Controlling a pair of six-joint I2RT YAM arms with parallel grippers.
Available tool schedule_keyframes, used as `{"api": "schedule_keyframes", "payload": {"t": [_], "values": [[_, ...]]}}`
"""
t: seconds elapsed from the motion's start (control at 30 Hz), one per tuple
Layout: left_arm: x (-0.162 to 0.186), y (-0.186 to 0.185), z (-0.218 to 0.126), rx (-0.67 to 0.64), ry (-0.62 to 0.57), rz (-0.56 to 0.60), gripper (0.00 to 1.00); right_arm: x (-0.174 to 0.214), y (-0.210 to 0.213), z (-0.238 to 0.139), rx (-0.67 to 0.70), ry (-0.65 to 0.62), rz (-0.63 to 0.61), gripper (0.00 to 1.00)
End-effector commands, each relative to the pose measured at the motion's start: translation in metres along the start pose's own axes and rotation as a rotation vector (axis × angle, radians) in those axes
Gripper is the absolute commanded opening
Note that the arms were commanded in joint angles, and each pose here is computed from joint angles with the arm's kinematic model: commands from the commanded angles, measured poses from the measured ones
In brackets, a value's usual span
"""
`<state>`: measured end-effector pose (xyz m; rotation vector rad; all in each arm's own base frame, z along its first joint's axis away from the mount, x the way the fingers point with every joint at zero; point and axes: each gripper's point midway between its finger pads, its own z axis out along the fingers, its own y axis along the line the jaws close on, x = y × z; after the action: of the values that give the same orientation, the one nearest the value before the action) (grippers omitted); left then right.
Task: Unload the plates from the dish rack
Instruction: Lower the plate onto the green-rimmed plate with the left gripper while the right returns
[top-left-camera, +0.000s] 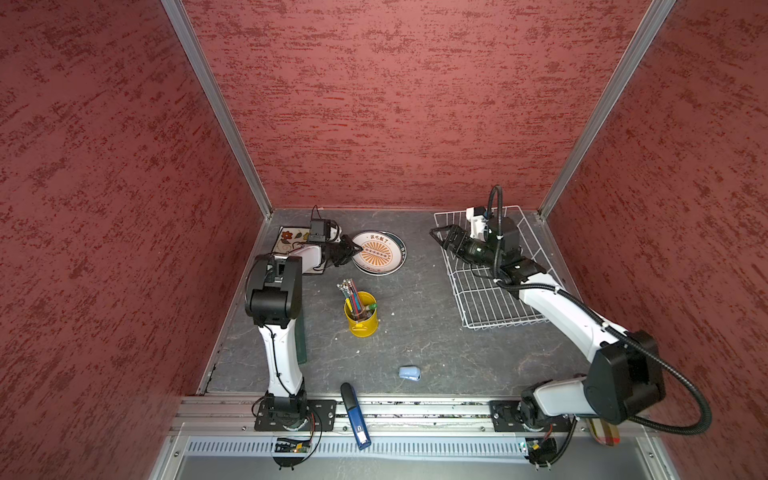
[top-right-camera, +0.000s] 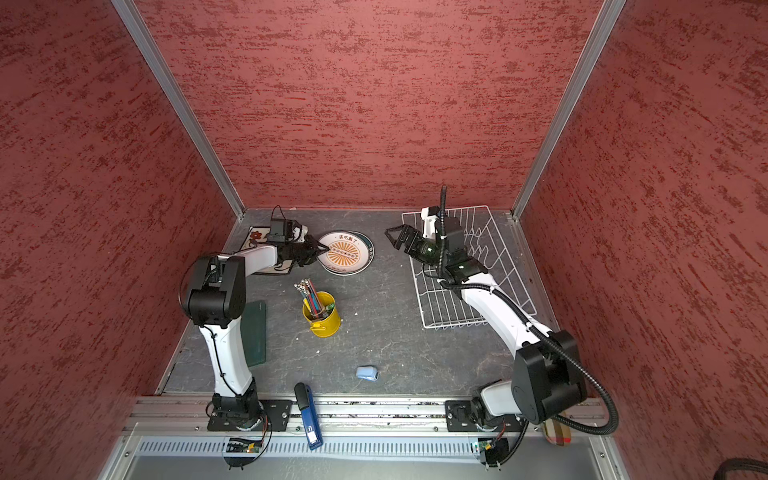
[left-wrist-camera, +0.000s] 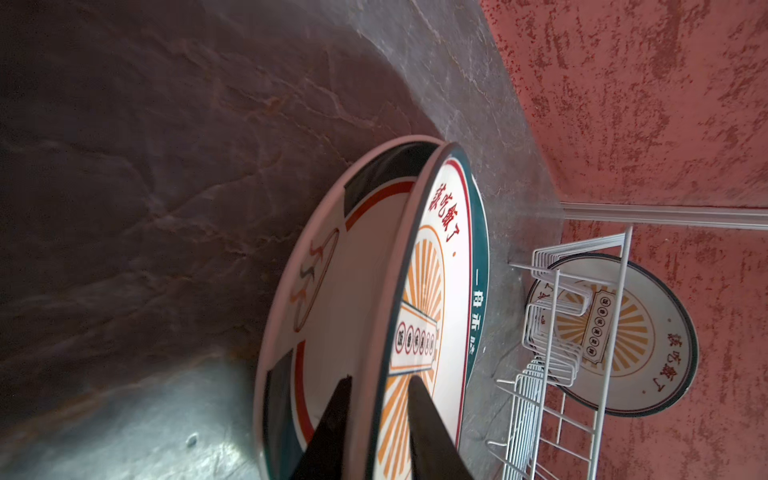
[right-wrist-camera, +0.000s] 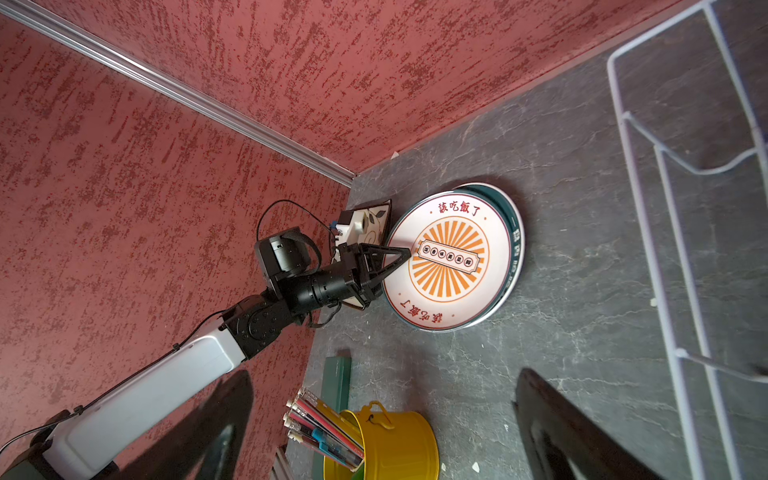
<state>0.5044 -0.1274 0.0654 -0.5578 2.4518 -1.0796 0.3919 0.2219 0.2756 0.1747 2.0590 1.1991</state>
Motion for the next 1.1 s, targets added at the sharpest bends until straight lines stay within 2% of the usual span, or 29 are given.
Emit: {"api": "schedule_keyframes", "payload": {"t": [0.0, 0.17, 0.33, 0.87, 1.07], "values": [[-0.005, 0.001, 0.0, -0.018, -0.001, 0.014, 0.32, -0.005, 0.001, -0.008, 0.01, -0.029, -0.019, 0.99], [-0.004, 0.003, -0.001, -0.062, 0.007, 0.031, 0.45, -0.005, 0.001, -0.009, 0.012, -0.029, -0.023, 0.99], [-0.003, 0.006, -0.002, -0.142, 0.021, 0.073, 0.54, -0.004, -0.001, -0.009, 0.016, -0.028, -0.023, 0.99], [0.0, 0.014, 0.002, -0.374, 0.068, 0.214, 0.65, -0.004, -0.003, -0.01, 0.032, -0.029, -0.031, 0.99], [-0.001, 0.012, -0.001, -0.4, 0.073, 0.237, 0.68, -0.005, -0.003, -0.012, 0.036, -0.032, -0.037, 0.99]]}}
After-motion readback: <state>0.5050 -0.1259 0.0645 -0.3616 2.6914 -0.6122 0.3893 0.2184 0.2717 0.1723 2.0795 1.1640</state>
